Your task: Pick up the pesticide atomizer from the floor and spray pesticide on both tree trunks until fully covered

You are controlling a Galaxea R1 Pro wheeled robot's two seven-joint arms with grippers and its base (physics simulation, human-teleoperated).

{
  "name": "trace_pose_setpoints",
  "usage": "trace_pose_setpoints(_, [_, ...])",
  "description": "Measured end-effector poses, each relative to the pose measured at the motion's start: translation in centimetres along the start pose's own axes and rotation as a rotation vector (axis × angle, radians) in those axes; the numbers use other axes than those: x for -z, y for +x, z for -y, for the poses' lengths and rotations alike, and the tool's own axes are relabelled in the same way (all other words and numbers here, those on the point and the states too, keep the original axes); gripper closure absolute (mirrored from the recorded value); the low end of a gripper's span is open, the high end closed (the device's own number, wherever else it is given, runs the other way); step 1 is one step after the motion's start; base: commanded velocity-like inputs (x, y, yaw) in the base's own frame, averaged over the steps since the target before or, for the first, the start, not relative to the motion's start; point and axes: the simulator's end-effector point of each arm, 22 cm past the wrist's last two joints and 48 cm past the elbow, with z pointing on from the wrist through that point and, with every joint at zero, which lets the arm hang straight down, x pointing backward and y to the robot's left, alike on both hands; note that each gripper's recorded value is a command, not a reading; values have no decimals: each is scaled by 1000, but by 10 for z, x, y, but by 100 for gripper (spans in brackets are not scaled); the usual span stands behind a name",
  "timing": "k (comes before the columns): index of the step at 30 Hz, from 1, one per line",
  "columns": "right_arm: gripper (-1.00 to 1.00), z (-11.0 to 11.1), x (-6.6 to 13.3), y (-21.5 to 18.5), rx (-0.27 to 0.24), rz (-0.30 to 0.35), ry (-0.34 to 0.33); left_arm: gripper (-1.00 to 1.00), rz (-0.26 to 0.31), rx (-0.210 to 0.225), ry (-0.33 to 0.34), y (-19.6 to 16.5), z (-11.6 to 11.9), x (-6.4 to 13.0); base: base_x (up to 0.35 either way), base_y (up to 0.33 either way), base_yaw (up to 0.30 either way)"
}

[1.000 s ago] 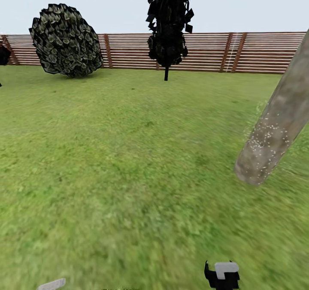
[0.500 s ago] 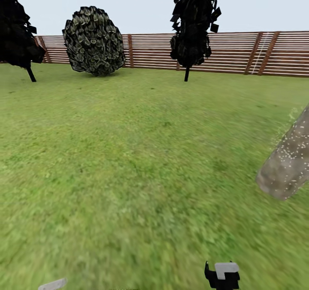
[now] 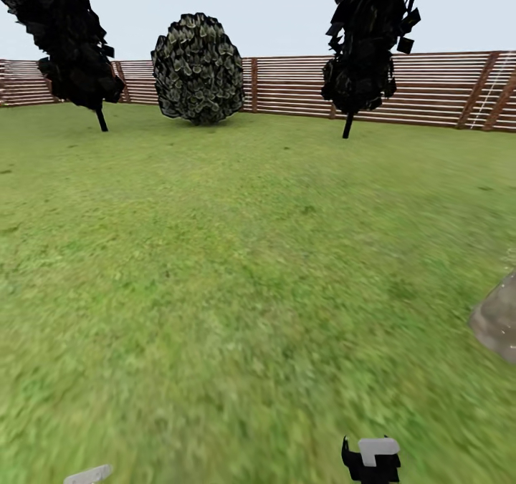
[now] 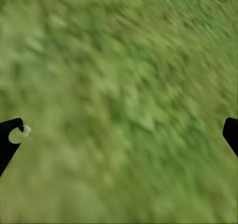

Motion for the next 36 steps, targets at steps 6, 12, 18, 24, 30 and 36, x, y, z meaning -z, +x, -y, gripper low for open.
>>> trace_pose_setpoints(6, [-100,1,0,-2,0,5,1,100,5,2,1,-3,0,0,0,0,227])
trace_pose_setpoints(12, [-100,1,0,-6,0,14,-4,100,12,4,1,-5,1,0,0,0,212])
trace_pose_setpoints(18, [-100,0,0,-9,-1,19,-5,100,18,6,2,-8,1,1,0,0,176])
trace_pose_setpoints(24, [-100,0,0,-10,0,21,-6,100,19,6,2,-9,1,1,0,0,78])
trace_pose_setpoints(30, [-100,0,0,-11,-1,24,-5,100,22,6,3,-10,1,1,0,0,261])
trace_pose_setpoints(36, [-100,1,0,-13,-1,28,-5,100,26,7,4,-12,1,1,0,0,270])
